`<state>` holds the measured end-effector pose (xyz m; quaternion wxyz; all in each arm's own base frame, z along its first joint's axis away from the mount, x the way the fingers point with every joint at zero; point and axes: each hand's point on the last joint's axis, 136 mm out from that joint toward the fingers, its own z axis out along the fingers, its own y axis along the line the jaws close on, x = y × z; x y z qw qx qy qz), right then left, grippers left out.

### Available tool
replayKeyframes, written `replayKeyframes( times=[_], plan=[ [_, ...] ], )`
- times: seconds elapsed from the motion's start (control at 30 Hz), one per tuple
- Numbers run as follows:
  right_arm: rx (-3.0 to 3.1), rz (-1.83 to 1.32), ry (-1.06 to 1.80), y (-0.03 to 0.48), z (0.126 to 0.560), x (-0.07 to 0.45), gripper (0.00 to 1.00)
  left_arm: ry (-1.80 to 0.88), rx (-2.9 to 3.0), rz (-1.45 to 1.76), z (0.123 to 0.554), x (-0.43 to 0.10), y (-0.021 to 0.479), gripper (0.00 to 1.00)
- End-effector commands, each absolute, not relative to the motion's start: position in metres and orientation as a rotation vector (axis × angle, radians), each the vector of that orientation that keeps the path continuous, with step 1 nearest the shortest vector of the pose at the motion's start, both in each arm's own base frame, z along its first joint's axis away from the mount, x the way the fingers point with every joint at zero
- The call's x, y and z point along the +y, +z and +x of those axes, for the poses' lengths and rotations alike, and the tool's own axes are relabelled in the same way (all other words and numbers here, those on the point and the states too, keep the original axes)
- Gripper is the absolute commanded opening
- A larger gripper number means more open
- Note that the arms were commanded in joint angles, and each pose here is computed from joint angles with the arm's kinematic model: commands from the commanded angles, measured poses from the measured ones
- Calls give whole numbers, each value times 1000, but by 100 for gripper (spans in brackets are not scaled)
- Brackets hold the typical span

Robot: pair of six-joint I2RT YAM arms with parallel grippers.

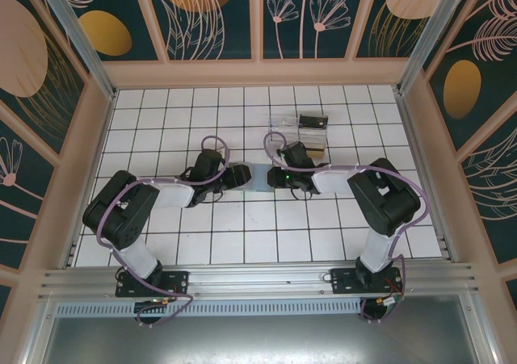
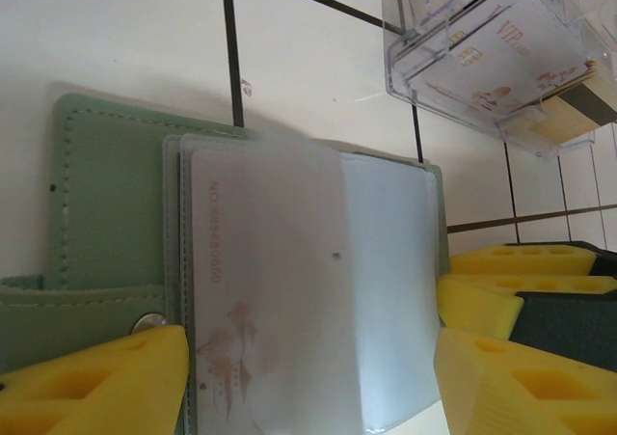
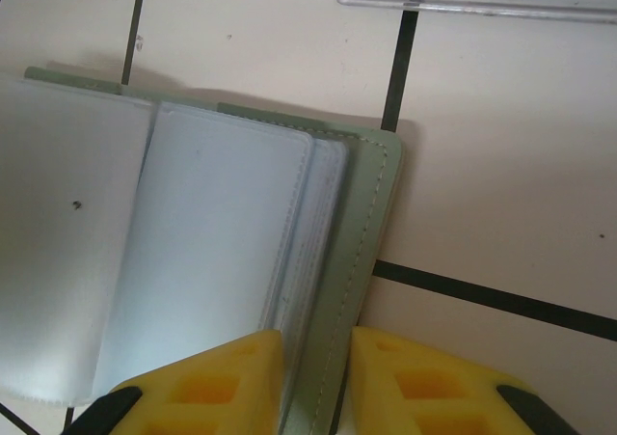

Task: Take the credit cards out of the card holder

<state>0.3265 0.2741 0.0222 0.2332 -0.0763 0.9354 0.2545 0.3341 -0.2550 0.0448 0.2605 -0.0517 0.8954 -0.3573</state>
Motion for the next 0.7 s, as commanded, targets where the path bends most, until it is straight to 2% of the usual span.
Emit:
replayKeyframes(
  times=[0.0, 0.23, 0.27, 0.37, 0.4, 0.67],
  plan=[
    [2609, -227, 707, 12, 319, 280, 27, -1069, 2380, -75, 328, -269, 65, 68],
    [2611, -226, 707, 11, 319, 280, 27, -1077, 2370, -58, 327, -270, 71, 68],
    [2612, -226, 707, 11, 319, 280, 27, -1070, 2369, -56, 327, -269, 71, 71],
    [2616, -226, 703, 9, 318, 280, 27, -1060, 2364, -51, 328, -268, 73, 94],
    [2615, -226, 704, 9, 318, 280, 27, -1061, 2363, -48, 328, -268, 73, 98],
    [2597, -205, 680, 15, 321, 275, 27, -941, 2385, -89, 332, -254, 67, 99]
  ],
)
